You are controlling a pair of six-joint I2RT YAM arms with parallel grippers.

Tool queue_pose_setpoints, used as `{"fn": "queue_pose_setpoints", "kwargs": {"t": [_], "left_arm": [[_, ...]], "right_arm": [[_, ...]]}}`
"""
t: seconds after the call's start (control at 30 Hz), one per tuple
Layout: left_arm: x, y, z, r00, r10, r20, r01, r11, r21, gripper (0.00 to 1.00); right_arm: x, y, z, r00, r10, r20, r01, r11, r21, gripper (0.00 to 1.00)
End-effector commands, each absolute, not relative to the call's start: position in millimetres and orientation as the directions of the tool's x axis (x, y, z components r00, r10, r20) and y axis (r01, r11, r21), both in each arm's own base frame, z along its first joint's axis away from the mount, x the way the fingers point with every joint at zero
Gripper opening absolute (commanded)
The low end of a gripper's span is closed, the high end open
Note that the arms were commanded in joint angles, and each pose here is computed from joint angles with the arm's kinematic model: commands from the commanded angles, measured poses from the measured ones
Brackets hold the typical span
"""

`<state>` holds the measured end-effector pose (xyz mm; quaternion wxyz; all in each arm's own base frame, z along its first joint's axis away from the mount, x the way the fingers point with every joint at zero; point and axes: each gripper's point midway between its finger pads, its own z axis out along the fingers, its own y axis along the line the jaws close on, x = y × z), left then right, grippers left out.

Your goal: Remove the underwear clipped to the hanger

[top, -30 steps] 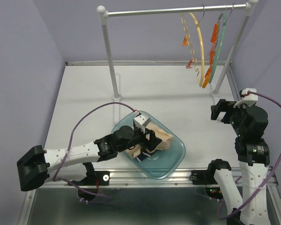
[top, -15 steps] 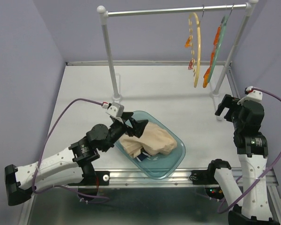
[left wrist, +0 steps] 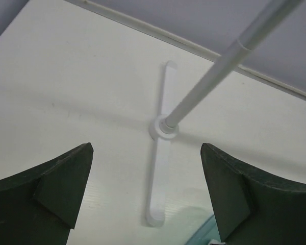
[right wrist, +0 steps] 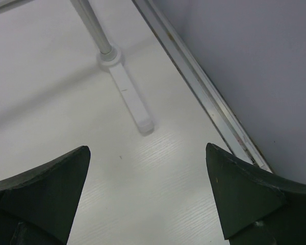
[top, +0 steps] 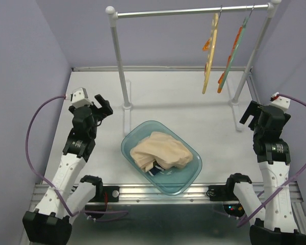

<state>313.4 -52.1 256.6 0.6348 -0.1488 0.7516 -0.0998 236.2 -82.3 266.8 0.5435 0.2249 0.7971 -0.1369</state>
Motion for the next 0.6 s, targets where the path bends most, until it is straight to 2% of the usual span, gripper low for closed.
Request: {"fn": "queue_pose_setpoints", "kwargs": {"t": [0.0,0.23,0.57], "left_arm": [[320,-25,256,-0.150,-0.394,-0.907,-0.132,0.917,-0.376,0.99],[314,-14,230,-0.172,-0.394,-0.903,-0.174,0.914,-0.366,0.99],[308,-8,226,-0.169,-0.375,-0.912,-0.192,0.920,-0.343,0.99]], "right_arm": [[239,-94,290,-0.233,0.186,-0.954,0.555,0.831,0.027,1.00],[244,-98,287,-0.241,0.179,-0.954,0.567,0.824,0.011,1.00],[255,-97,284,-0.250,0.158,-0.955,0.548,0.836,-0.005,1.00]]}}
